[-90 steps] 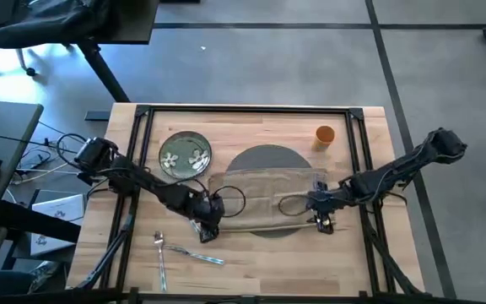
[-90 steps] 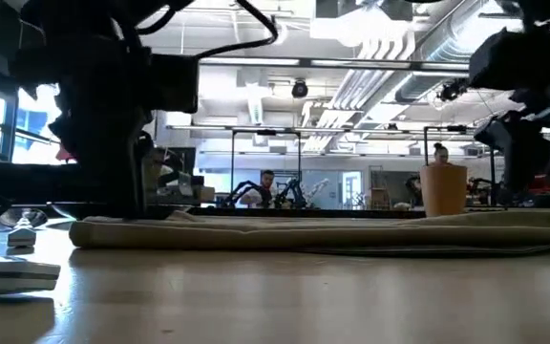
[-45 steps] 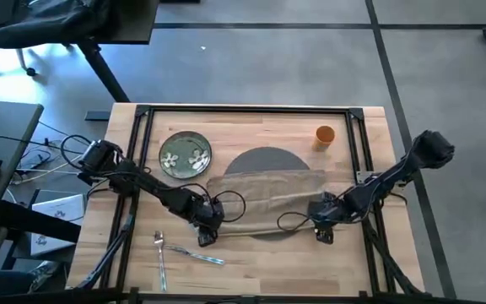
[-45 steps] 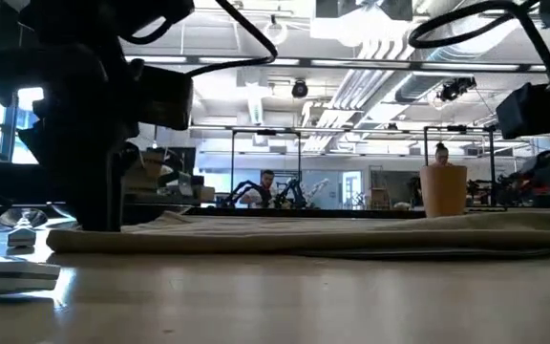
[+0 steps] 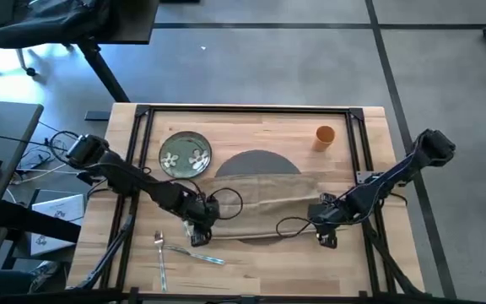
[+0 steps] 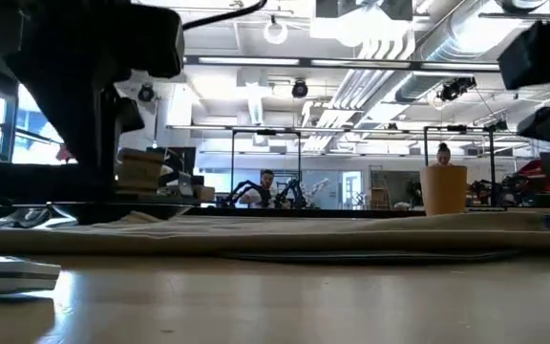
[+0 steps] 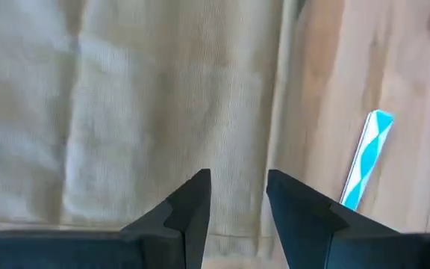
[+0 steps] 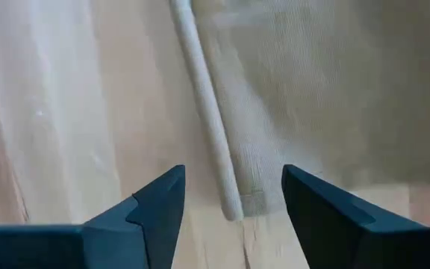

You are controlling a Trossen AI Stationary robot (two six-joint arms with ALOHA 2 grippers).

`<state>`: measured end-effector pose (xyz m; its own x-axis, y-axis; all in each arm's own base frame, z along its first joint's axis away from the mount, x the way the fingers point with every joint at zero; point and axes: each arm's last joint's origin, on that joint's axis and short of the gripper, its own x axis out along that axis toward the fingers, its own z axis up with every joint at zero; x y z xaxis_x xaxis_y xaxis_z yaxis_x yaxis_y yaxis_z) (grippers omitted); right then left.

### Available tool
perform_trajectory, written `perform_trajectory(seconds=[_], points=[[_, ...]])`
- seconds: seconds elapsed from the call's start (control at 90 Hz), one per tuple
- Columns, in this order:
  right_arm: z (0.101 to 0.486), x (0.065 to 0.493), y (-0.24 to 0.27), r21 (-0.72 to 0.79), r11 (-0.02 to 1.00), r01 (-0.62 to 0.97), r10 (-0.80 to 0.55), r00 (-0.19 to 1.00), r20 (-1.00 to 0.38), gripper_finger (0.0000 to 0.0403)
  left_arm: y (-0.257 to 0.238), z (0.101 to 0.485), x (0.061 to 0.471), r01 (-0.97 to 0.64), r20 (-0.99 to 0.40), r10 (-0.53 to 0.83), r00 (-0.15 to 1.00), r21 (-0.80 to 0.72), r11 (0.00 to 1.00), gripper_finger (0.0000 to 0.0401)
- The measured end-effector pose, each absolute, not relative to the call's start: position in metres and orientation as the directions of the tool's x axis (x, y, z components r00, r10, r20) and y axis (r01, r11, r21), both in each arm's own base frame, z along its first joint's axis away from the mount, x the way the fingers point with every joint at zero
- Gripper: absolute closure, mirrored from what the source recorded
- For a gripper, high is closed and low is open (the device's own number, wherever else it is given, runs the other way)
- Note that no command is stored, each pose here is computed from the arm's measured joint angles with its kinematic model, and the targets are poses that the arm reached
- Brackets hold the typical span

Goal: Set table place
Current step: Fold the brown table napkin

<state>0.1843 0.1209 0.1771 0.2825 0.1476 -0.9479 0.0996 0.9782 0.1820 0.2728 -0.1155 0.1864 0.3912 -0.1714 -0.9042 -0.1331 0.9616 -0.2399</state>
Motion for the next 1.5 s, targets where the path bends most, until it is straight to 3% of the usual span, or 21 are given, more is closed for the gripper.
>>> perform_trajectory(seconds=[0.133, 0.267, 0.478, 0.578, 0.8, 1.122, 1.5], points=[[0.174, 0.185, 0.127, 0.189, 0.982, -0.001, 0.177, 0.351, -0.919, 0.0199, -0.122, 0.187, 0.275, -0.127, -0.870, -0.197, 0.453, -0.282, 0.951, 0.0284], [0.170, 0.184, 0.127, 0.138, 0.990, -0.038, 0.142, 0.388, -0.911, 0.0199, -0.123, 0.178, 0.284, -0.126, -0.818, -0.137, 0.559, -0.247, 0.961, 0.0279], [0.172, 0.188, 0.122, 0.057, 0.998, -0.003, 0.053, 0.436, -0.898, 0.0191, -0.117, 0.184, 0.308, 0.043, -0.740, -0.138, 0.658, -0.145, 0.988, 0.0231], [0.176, 0.187, 0.125, 0.092, 0.996, -0.005, 0.086, 0.413, -0.907, 0.0177, -0.124, 0.199, 0.307, 0.122, -0.793, -0.208, 0.573, -0.168, 0.978, 0.0205], [0.169, 0.174, 0.136, 0.129, 0.991, -0.028, 0.130, 0.343, -0.930, 0.0150, -0.156, 0.195, 0.269, 0.073, -0.935, -0.166, 0.314, -0.151, 0.986, 0.0194], [0.165, 0.174, 0.139, 0.071, 0.997, -0.007, 0.068, 0.367, -0.928, 0.0149, -0.168, 0.168, 0.248, 0.006, -0.929, -0.119, 0.351, -0.126, 0.992, 0.0208], [0.140, 0.179, 0.143, 0.015, 1.000, -0.006, 0.016, 0.270, -0.963, 0.0149, -0.163, 0.146, 0.235, -0.032, -0.938, -0.111, 0.329, -0.128, 0.991, 0.0208]])
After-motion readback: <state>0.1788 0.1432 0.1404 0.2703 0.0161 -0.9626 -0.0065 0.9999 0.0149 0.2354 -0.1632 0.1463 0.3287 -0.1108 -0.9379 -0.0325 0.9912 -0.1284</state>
